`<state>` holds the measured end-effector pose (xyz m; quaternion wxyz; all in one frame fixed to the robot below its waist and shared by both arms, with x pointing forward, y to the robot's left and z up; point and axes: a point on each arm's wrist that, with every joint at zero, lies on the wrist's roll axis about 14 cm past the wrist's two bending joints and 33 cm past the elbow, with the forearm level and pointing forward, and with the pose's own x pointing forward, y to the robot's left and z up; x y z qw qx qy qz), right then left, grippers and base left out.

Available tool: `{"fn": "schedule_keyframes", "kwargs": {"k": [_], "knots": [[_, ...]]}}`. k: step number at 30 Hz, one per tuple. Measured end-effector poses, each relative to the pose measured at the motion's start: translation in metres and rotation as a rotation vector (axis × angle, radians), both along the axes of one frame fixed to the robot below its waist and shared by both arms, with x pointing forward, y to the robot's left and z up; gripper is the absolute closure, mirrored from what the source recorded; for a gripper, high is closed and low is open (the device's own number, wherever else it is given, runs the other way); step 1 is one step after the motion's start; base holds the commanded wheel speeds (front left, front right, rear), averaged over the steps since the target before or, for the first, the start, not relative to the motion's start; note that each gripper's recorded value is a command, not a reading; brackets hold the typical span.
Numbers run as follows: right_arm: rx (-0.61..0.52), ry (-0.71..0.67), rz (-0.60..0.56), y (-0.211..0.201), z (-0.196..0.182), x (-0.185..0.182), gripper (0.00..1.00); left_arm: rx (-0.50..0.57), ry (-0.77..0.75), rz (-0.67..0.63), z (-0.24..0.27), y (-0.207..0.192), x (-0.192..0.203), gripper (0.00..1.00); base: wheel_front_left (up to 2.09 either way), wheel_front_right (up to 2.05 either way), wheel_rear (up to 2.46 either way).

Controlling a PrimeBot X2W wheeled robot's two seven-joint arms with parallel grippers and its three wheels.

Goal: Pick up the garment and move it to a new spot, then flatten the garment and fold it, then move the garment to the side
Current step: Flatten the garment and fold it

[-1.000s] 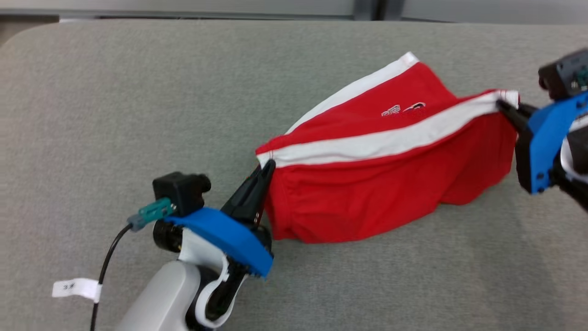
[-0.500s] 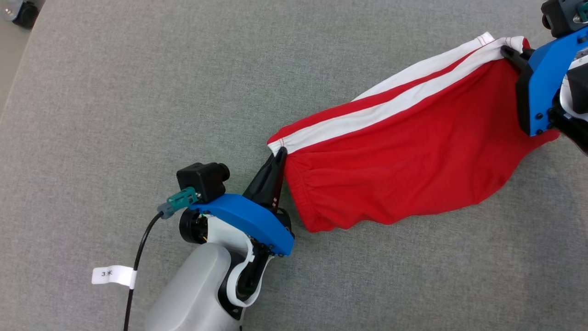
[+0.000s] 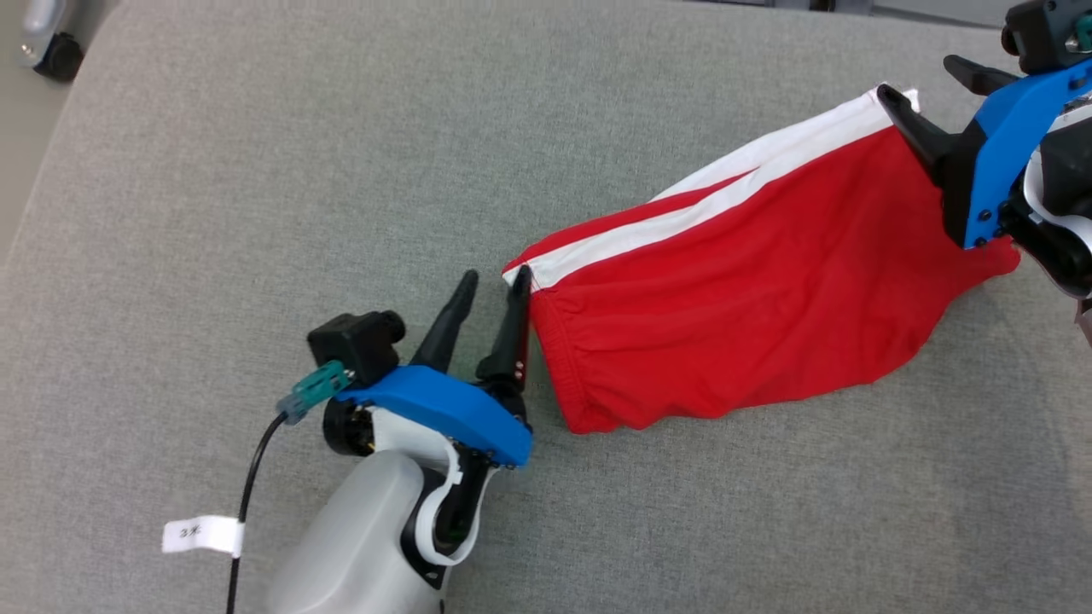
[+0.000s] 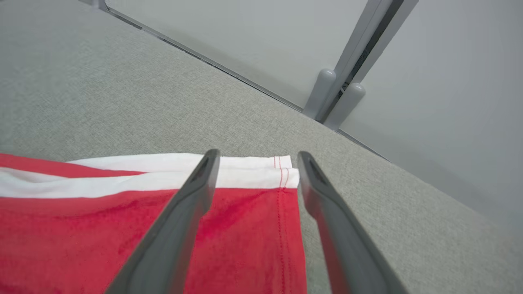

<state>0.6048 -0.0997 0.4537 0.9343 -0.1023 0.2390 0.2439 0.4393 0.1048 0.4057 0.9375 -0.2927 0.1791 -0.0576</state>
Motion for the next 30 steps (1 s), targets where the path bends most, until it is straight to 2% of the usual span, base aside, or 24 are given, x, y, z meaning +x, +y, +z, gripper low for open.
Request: {"fn": "schedule_keyframes", "kwargs": {"k": [5,10,14,22,30], "knots": [[0.033,0.011,-0.026,-0.010,0.008,-0.011,0.00,0.060,-0.095,0.062,0.017,0.027,-0.004,0.00,0.00,0.00,0.00],[0.044,0.063,-0.081,-0.031,-0.004,-0.025,0.00,0.229,-0.192,0.040,0.032,0.048,-0.004,0.00,0.00,0.00,0.00],[0.054,0.112,-0.127,-0.042,-0.025,-0.029,0.00,0.316,-0.294,0.051,0.056,0.060,0.005,0.00,0.00,0.00,0.00],[0.112,0.191,-0.192,-0.040,-0.065,-0.025,0.00,0.389,-0.317,0.061,0.054,0.068,-0.003,0.00,0.00,0.00,0.00],[0.060,0.216,-0.223,-0.040,-0.091,-0.015,0.00,0.413,-0.287,0.066,0.043,0.075,-0.010,0.00,0.00,0.00,0.00]]}}
